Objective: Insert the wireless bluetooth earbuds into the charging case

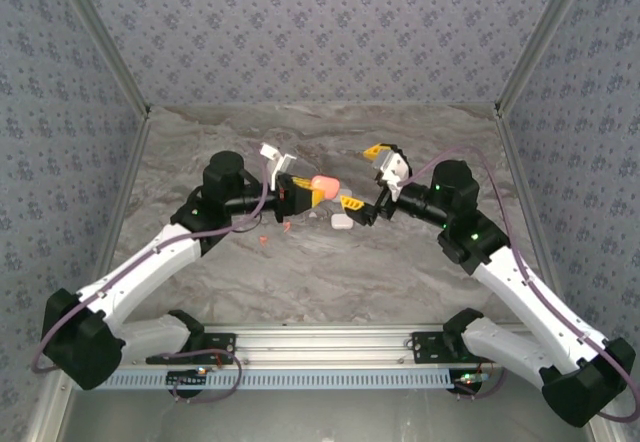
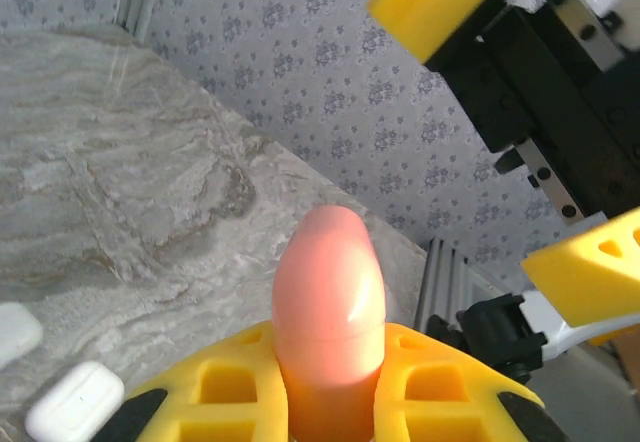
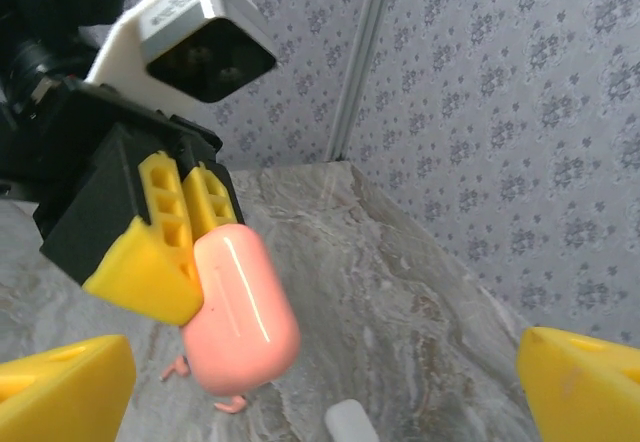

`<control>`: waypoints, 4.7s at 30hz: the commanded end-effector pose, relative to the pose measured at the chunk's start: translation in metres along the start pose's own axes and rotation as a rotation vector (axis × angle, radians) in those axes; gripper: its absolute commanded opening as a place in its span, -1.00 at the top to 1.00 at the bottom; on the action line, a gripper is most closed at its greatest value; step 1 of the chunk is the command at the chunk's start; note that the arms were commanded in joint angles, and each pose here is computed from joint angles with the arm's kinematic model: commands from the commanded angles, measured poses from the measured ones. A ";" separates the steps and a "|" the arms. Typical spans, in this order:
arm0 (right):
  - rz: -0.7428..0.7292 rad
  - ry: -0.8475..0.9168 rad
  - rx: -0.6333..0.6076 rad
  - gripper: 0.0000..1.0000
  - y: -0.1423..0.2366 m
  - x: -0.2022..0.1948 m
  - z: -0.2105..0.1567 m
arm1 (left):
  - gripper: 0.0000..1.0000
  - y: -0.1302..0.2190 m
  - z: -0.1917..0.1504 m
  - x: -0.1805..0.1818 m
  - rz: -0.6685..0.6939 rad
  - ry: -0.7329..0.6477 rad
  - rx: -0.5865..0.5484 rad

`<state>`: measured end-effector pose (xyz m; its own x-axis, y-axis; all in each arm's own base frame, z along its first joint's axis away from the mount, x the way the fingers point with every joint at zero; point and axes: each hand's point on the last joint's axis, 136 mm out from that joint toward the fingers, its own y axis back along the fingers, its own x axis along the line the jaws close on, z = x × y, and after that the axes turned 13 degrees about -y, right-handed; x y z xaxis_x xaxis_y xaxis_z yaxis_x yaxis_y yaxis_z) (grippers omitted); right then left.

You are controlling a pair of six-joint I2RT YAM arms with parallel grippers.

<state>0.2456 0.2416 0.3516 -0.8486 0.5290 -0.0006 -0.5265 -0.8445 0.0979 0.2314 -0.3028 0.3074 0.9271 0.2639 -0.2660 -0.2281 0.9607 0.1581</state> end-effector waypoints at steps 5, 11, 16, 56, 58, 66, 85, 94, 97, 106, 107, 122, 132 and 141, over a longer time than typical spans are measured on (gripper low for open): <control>0.029 -0.106 0.008 -1.00 -0.011 -0.001 0.001 | 1.00 0.009 0.023 -0.021 0.002 -0.205 -0.093; -0.010 -0.113 0.030 -1.00 -0.019 -0.012 0.000 | 1.00 0.010 0.022 -0.025 -0.012 -0.223 -0.087; -0.045 -0.132 0.051 -1.00 -0.020 -0.022 0.002 | 1.00 0.009 0.019 -0.027 -0.010 -0.237 -0.060; -0.158 -0.705 0.598 -0.21 -0.113 -0.016 -0.176 | 1.00 0.117 -0.027 0.061 0.796 -0.246 0.190; -0.151 -0.701 0.644 -0.15 -0.131 -0.006 -0.191 | 1.00 0.131 -0.028 0.062 0.846 -0.238 0.199; -0.046 -0.641 0.821 0.02 -0.187 0.045 -0.230 | 1.00 0.166 -0.013 0.046 0.911 -0.255 0.155; 0.074 -0.444 1.023 0.13 -0.253 0.091 -0.304 | 1.00 0.176 -0.005 0.037 0.915 -0.254 0.076; 0.062 -0.420 1.093 0.23 -0.233 0.098 -0.316 | 1.00 0.171 -0.009 0.042 0.914 -0.255 0.090; 0.053 -0.415 1.108 0.29 -0.225 0.098 -0.319 | 1.00 0.170 -0.009 0.043 0.915 -0.258 0.092; 0.053 -0.417 1.119 0.47 -0.216 0.100 -0.320 | 1.00 0.165 -0.008 0.047 0.914 -0.261 0.104; 0.056 -0.418 1.118 0.50 -0.217 0.101 -0.319 | 1.00 0.164 -0.008 0.047 0.913 -0.261 0.107; -0.030 -0.515 0.909 0.66 -0.196 0.058 -0.244 | 1.00 0.143 -0.007 0.047 0.840 -0.259 0.083; -0.189 -0.617 0.542 0.67 -0.124 -0.019 -0.139 | 1.00 0.091 -0.008 0.045 0.643 -0.232 0.021; -0.105 -0.582 0.160 0.65 -0.067 -0.014 -0.031 | 1.00 0.046 -0.006 0.032 0.423 -0.249 -0.052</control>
<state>0.2979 0.2858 0.2829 -0.5587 0.6679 0.4916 -0.5397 -0.7429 0.3960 0.2553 -0.2301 0.2735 0.7264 0.6842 0.0645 -0.6718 0.6872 0.2764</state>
